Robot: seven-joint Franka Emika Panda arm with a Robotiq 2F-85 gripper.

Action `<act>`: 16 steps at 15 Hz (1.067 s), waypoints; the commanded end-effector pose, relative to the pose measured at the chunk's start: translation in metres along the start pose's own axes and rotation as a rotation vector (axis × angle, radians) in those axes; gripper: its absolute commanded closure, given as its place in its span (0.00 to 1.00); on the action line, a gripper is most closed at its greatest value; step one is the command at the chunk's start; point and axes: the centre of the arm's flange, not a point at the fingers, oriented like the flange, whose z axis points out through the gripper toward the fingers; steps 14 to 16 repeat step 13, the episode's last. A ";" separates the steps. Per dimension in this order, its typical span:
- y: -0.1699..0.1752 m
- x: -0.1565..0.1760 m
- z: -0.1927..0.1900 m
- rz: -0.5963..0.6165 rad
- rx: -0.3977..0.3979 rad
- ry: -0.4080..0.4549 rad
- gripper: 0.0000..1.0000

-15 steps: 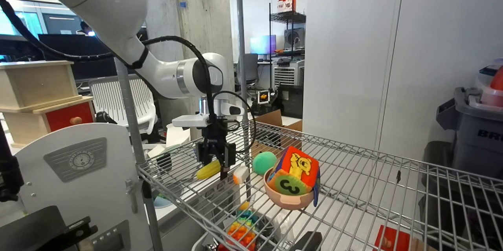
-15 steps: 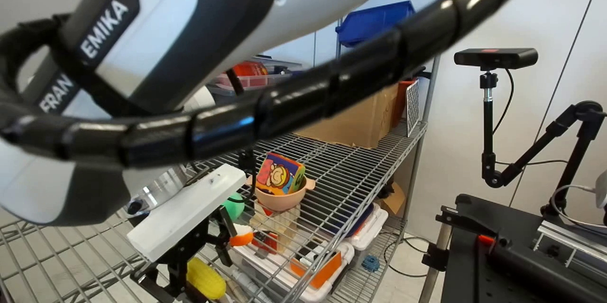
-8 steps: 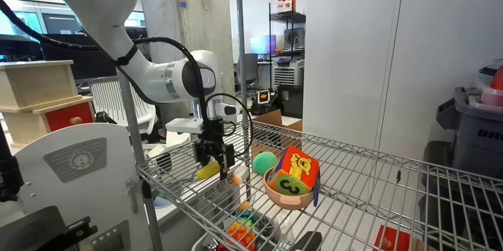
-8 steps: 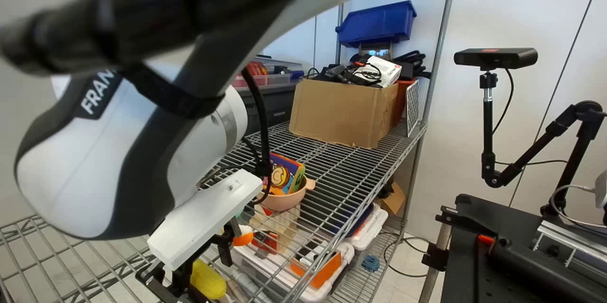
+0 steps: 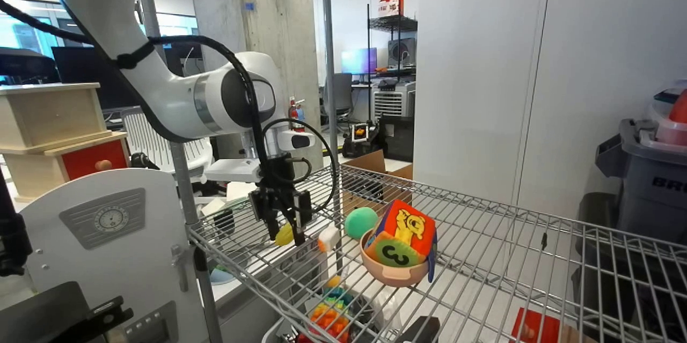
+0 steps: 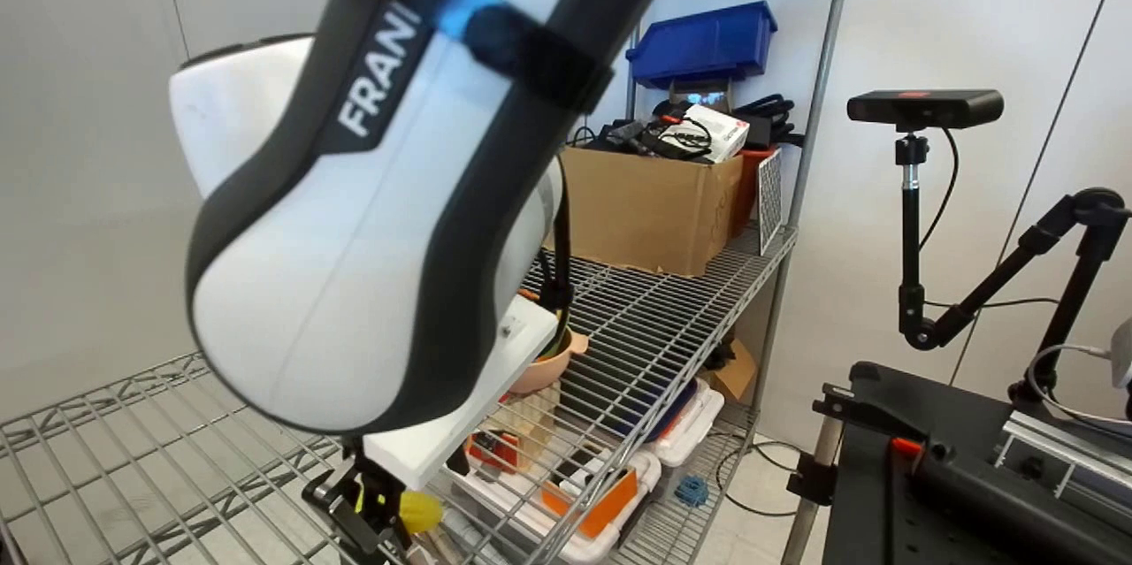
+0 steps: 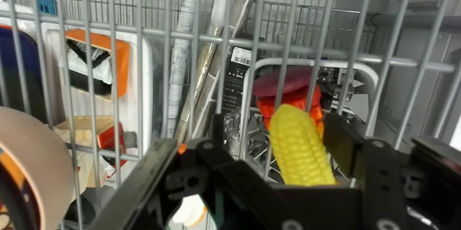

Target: Move the cob of maize to the left

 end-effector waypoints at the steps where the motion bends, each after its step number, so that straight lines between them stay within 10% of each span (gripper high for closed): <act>1: 0.028 -0.050 -0.027 -0.002 -0.021 0.038 0.07; 9: 0.113 -0.062 -0.051 0.029 -0.012 -0.052 0.07; 10: 0.078 -0.064 -0.028 0.024 -0.022 0.003 0.28; 16: 0.116 -0.063 -0.040 0.040 -0.024 -0.035 0.28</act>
